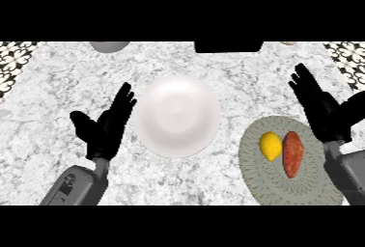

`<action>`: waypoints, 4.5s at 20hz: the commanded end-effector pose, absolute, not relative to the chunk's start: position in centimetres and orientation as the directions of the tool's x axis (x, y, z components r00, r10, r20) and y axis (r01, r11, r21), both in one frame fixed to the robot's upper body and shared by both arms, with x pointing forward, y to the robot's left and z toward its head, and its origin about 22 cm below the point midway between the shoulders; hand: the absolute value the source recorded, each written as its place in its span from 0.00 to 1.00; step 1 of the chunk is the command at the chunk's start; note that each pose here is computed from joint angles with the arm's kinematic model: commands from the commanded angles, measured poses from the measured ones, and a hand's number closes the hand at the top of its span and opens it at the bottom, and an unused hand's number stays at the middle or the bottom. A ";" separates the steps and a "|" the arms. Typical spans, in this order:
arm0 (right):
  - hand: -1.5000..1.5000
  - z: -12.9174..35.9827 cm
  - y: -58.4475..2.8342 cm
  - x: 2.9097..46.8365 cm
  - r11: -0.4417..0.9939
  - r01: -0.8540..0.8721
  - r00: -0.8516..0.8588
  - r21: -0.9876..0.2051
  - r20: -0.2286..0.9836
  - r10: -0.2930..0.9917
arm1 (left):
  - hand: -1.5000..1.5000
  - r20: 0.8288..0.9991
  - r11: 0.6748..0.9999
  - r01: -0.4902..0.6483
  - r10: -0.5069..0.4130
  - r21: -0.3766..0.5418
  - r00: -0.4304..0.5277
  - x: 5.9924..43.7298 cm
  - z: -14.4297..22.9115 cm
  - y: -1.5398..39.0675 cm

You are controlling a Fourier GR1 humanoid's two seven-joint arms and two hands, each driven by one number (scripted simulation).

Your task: Pick the sweet potato from the placemat and place it in the plate

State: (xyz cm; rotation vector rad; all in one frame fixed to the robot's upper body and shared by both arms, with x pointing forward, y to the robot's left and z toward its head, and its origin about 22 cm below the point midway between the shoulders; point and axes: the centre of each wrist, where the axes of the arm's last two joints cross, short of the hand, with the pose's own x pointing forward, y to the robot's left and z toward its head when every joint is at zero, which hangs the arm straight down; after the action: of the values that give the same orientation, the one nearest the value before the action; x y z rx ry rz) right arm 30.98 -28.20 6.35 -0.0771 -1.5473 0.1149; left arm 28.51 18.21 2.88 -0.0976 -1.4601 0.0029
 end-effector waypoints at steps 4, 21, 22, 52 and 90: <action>1.00 12.2 -38.7 30.4 0.977 0.160 -0.207 -0.142 0.963 0.174 | 0.50 0.953 0.999 -0.033 -0.028 0.039 0.300 25.3 -2.2 22.6; 0.00 7.3 -48.7 21.3 0.817 0.410 -0.095 -0.406 0.872 0.481 | 0.50 0.928 1.000 -0.003 0.007 -0.006 0.373 22.7 -4.0 24.9; 0.00 6.7 -49.3 20.1 0.802 0.355 -0.028 -0.480 0.852 0.523 | 0.50 0.925 1.000 -0.009 -0.012 0.017 0.381 22.2 -3.9 25.0; 0.00 6.0 -35.2 22.9 0.659 -0.202 0.304 -0.725 0.593 0.746 | 0.50 0.927 1.000 0.003 -0.002 0.002 0.375 22.2 -3.6 23.8; 1.00 -0.7 -32.3 25.2 0.398 -0.267 0.239 -0.878 0.340 0.910 | 0.50 0.919 1.000 0.008 -0.002 -0.002 0.393 22.4 -3.1 23.6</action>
State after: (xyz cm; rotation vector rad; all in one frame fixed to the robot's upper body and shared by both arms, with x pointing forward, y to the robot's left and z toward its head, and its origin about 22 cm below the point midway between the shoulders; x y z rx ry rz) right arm 26.42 -32.05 0.14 -0.7699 -0.9972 0.9154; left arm 22.85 24.23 -3.44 0.0033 -1.1904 -0.0059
